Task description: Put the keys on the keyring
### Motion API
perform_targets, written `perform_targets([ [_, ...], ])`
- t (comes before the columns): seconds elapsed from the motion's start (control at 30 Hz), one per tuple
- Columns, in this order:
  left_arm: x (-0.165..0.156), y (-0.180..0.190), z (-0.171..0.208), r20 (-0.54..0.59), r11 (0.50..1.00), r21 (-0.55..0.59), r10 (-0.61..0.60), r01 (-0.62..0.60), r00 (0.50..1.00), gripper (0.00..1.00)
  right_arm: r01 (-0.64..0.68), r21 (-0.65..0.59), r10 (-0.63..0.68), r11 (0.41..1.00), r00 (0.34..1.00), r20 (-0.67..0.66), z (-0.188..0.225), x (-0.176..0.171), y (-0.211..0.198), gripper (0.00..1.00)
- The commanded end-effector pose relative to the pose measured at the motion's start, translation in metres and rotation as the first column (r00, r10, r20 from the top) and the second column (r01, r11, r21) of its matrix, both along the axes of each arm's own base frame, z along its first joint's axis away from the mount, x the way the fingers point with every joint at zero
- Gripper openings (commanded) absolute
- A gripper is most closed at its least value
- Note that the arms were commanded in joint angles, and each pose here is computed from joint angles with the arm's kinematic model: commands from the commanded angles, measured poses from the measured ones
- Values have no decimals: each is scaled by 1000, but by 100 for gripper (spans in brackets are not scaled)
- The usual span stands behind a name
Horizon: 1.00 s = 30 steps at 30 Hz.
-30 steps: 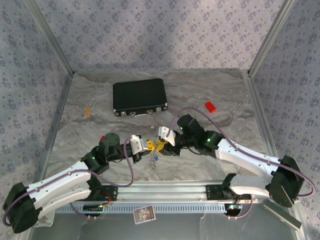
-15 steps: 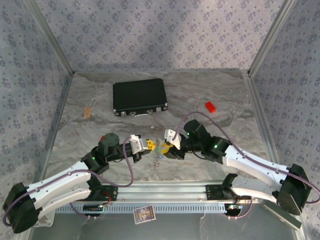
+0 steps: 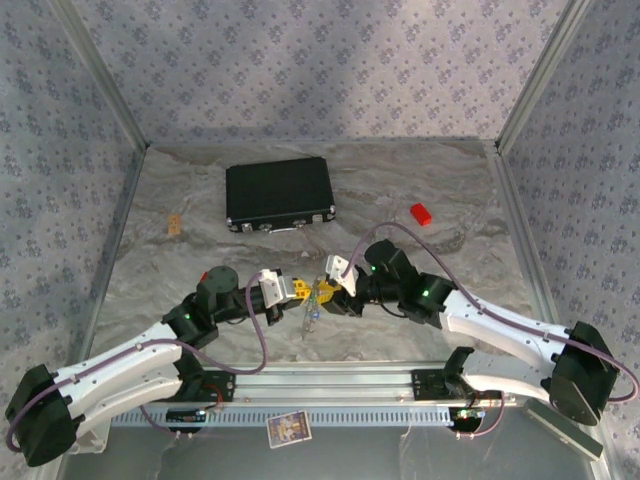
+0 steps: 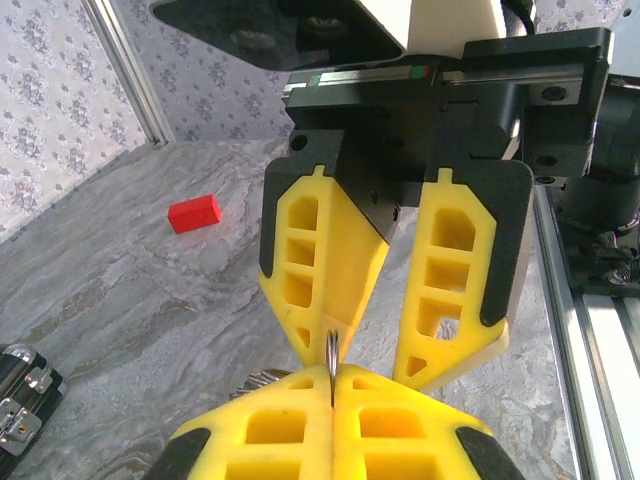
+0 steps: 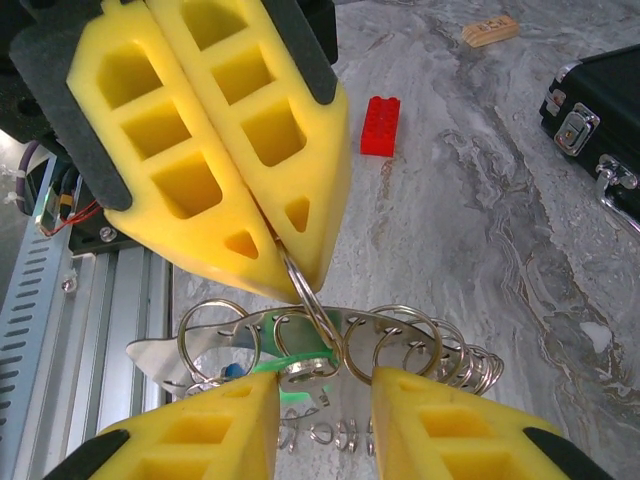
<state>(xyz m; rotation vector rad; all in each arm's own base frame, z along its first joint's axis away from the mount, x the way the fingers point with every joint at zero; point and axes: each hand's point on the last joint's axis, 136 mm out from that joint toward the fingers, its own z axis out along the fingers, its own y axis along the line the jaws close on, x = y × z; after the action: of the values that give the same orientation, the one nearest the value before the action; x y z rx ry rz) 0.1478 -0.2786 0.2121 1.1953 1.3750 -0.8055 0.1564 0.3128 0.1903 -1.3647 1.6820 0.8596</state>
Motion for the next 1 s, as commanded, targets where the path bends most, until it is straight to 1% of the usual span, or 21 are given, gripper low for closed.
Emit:
perform_targets([
  [0.0,2,-2,22,38,997,-73,9,-7,999,0,-13,17,13,1000,1000,-23,1,-5,2,31],
  [0.1,4,-2,23,40,997,-78,17,-13,999,0,-9,15,10,1000,1000,-25,2,-6,1,31],
  [0.43,2,-3,23,44,997,-78,6,-3,999,0,17,30,-18,999,999,38,15,-1,-6,27],
  [0.57,1,-4,23,38,997,-79,-1,4,999,0,9,29,-10,1000,999,37,16,-1,-3,26],
  [0.97,-1,-5,24,36,997,-81,-18,21,999,0,11,42,-12,999,999,34,15,6,6,14],
])
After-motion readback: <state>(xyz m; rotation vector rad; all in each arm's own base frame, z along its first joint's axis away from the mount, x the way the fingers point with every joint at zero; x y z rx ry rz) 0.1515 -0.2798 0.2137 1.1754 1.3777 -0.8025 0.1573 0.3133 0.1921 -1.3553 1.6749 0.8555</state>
